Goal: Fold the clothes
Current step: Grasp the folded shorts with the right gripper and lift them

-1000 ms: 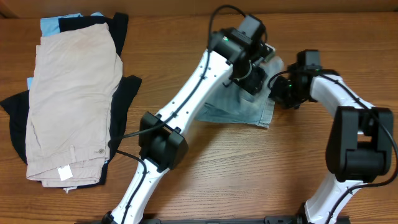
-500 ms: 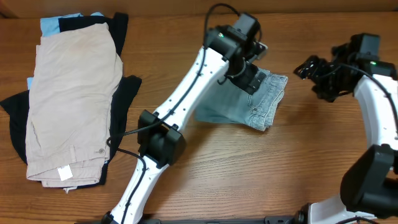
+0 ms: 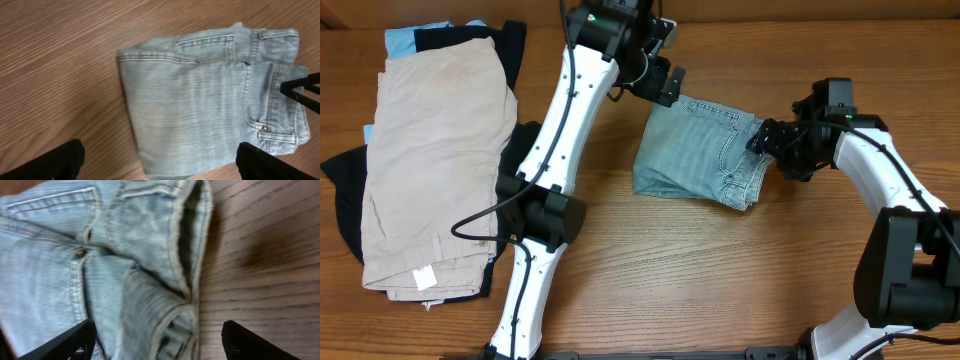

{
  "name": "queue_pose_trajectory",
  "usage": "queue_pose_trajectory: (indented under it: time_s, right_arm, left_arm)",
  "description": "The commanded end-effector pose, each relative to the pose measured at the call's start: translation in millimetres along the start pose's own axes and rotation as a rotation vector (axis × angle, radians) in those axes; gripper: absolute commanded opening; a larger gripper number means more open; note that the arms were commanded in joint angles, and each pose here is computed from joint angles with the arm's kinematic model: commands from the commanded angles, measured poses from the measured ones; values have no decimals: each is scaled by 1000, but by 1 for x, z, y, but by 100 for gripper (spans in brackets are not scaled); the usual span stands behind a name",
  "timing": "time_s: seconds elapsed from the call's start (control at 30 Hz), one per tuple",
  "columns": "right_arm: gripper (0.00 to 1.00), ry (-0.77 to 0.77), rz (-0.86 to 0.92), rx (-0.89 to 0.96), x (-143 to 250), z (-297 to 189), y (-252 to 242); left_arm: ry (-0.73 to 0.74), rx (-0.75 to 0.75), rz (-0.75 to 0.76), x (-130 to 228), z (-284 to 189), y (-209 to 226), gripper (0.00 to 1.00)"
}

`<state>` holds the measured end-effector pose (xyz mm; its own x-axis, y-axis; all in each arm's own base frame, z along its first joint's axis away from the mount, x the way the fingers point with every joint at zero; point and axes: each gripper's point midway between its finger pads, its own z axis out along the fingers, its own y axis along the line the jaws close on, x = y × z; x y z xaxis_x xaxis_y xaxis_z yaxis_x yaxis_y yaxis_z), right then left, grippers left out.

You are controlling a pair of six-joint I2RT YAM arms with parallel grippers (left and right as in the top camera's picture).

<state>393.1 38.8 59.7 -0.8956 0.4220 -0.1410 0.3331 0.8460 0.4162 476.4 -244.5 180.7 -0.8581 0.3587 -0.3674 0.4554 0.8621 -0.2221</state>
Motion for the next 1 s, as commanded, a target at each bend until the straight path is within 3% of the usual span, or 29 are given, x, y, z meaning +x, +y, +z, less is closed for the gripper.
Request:
queue_pose_trajectory:
  time_s: [0.0,0.17,0.5,0.67,0.83,0.97]
  right_arm:
    - [82,2,22,47,6,15,-11]
    - [73,21,-1,41,12,35,-7]
    - [67,76,36,65,24,72,-13]
    - [48,106,40,4,31,84,1]
    - [5,83,10,-165,21,83,36]
    - [4,1,75,-218,-3,80,46]
  left_arm:
    - [-8,-12,-21,-1,-5,6,100]
    - [-1,-48,-26,1,-5,14,100]
    - [0,-51,-25,1,-5,14,100]
    - [0,-58,-25,1,-5,15,100]
    - [1,-73,-26,1,-6,18,100]
    - [4,-73,-26,2,-6,18,100]
